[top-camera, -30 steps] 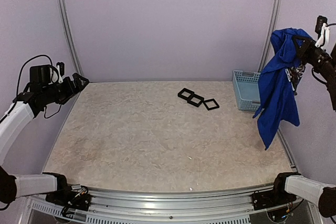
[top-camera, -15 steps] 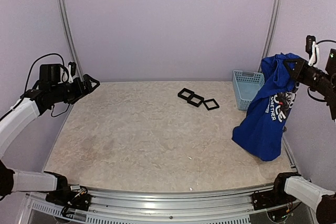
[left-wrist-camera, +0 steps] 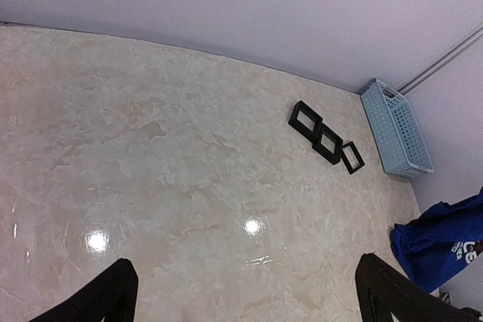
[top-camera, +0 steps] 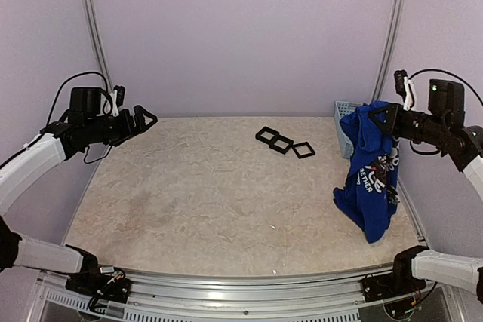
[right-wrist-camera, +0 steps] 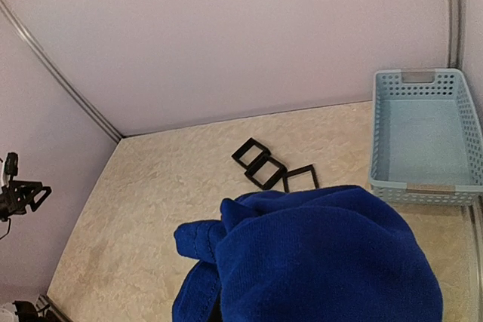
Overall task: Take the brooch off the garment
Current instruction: Place the crumpled clothing at the center of the board.
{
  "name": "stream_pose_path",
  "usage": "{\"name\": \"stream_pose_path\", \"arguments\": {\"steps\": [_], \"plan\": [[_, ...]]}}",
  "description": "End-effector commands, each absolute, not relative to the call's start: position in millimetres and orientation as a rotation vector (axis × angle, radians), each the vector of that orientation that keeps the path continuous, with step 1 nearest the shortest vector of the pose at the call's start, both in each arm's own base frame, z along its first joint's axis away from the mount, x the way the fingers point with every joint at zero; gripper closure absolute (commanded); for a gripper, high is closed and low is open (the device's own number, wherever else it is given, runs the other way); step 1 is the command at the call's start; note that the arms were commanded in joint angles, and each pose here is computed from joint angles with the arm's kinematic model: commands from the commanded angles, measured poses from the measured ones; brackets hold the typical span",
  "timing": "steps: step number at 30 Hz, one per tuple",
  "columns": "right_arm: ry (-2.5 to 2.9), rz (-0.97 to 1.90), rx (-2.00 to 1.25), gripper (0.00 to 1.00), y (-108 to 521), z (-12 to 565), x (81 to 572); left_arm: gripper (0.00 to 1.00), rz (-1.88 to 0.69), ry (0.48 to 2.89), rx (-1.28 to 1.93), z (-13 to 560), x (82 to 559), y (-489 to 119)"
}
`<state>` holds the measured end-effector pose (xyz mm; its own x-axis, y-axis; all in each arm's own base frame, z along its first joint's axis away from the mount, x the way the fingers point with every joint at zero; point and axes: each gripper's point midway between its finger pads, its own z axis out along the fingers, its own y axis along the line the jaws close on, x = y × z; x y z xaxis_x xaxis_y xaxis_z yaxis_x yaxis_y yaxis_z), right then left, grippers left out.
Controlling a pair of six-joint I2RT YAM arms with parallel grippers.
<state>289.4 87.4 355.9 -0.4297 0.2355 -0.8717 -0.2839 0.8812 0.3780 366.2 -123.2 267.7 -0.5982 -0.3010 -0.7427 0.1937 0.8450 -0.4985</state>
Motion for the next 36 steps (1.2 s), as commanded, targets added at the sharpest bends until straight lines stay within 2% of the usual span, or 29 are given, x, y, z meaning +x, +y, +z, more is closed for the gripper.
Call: {"name": "stream_pose_path", "arguments": {"steps": [1,9,16,20,22,25,29,31,36], "plan": [[1.943,0.586,-0.125,1.0,140.4,352.4,304.8,0.01,-0.695,2.082,-0.045,275.4,374.9,-132.2],[2.014,0.691,-0.392,1.0,285.7,310.0,294.9,0.01,-0.703,2.092,-0.024,274.4,383.4,-140.7],[2.019,0.789,-0.685,1.0,430.0,271.4,292.4,0.01,-0.651,2.105,-0.07,270.5,370.7,-129.6],[1.998,0.838,-0.775,0.92,485.4,260.2,310.4,0.01,-0.632,2.118,-0.115,263.3,359.9,-122.1],[2.002,0.793,-0.84,0.75,503.5,249.1,321.8,0.01,-0.638,2.123,-0.134,259.9,355.5,-121.0],[2.018,0.712,-0.904,0.44,515.7,240.7,334.4,0.01,-0.642,2.126,-0.148,257.7,349.7,-120.3],[1.979,0.621,-0.85,0.15,501.1,264.0,345.9,0.01,-0.634,2.145,-0.143,254.7,345.0,-124.6],[1.98,0.577,-0.785,0.09,482.7,276.4,349.9,0.01,-0.646,2.161,-0.135,249.4,343.1,-131.3],[2.053,0.484,-0.618,0.05,414.0,281.0,352.7,0.01,-0.691,2.233,-0.059,228.4,336.8,-166.5]]}}
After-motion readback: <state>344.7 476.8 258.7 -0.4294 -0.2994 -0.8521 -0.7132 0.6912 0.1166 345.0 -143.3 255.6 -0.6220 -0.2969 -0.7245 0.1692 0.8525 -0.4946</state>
